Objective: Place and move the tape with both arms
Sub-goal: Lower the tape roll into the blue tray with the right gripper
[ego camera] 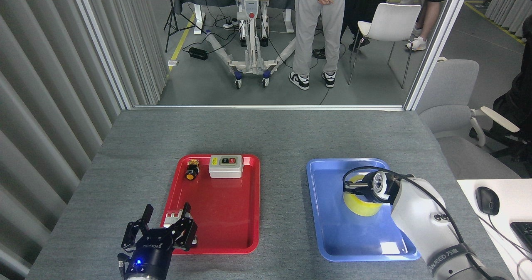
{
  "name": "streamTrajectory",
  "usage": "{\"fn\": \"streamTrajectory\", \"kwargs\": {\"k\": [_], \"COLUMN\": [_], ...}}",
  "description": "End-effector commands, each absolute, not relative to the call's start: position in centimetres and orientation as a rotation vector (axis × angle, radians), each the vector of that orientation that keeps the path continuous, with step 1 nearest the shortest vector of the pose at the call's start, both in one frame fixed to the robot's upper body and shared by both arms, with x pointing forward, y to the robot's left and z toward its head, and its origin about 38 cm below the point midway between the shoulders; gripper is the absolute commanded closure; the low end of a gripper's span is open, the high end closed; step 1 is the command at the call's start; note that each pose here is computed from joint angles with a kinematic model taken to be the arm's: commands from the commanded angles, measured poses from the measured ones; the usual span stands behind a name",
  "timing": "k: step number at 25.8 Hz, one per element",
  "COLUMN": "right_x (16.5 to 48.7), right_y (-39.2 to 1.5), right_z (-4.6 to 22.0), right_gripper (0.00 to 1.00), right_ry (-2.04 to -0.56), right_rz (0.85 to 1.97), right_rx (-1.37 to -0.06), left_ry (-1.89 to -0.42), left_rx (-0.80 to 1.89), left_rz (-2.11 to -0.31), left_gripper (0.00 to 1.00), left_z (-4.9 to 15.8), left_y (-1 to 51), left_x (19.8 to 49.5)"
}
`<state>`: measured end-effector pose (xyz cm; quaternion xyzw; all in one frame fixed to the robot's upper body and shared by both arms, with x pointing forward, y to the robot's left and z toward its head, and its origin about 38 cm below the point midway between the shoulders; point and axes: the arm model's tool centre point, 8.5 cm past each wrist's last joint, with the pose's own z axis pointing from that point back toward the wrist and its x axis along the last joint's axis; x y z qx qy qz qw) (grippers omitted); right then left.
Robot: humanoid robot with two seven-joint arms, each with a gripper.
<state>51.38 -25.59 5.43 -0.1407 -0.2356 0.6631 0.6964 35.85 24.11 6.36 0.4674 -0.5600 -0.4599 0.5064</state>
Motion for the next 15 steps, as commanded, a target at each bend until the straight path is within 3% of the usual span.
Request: {"fn": "streamTrajectory", "kwargs": {"k": [1,9,15], "right_x": [50.9,50.9,51.2], "right_y": [-25.4,-25.1,-23.7], "right_z": [4.5,4.4,5.3], "right_gripper": [0.61,0.57,0.24], "right_ry": [-0.515,-0.538,-0.710], "right_rz": [1.485,1.483,1.548], "right_rx": [-0.304,-0.317,-0.368], "left_ry": [-1.347,-1.335,-1.337], "left_rx": [1.130,1.112,1.120], "left_rz": [-1.107,-1.106,-1.111], "left_gripper": [0.00,0.00,0.00], "left_z": [6.3,5.7,5.8], "left_y": [24.1,23.8,24.0], "left_x": [35.8,35.3,35.4]}}
